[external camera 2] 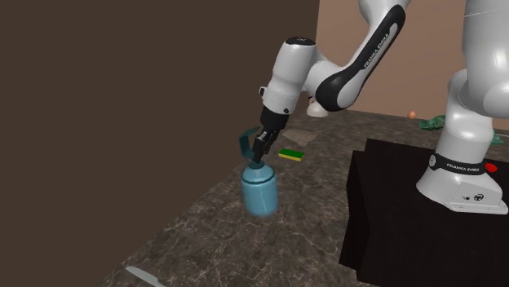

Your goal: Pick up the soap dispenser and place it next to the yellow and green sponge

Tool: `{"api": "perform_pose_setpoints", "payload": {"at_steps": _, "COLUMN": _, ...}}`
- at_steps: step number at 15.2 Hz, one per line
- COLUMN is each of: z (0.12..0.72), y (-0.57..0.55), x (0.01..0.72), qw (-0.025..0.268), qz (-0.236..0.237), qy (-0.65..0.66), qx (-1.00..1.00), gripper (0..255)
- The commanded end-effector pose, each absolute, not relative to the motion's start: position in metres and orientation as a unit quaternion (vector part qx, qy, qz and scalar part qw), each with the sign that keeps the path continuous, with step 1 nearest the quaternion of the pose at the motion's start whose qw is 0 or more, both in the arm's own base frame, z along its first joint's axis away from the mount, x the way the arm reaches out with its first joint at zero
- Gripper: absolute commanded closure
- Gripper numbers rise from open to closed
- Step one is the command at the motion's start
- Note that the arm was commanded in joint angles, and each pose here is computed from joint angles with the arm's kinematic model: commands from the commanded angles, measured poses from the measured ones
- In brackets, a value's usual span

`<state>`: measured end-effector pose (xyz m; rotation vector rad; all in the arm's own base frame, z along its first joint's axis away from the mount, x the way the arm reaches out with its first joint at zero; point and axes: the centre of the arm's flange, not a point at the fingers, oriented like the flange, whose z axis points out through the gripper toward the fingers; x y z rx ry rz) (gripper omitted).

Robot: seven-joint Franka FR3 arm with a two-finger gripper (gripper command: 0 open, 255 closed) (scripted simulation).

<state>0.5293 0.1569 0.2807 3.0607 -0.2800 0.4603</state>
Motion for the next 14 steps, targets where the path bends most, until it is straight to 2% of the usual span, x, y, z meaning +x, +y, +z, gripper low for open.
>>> {"api": "perform_pose_setpoints", "payload": {"at_steps": 1, "z": 0.292, "y": 0.156, "x": 0.529, "qw": 0.017, "qz": 0.148, "qy": -0.090, "qx": 0.985, "gripper": 255}}
{"api": "perform_pose_setpoints", "payload": {"at_steps": 14, "z": 0.360, "y": 0.156, "x": 0.529, "qw": 0.017, "qz": 0.148, "qy": -0.090, "qx": 0.985, "gripper": 255}}
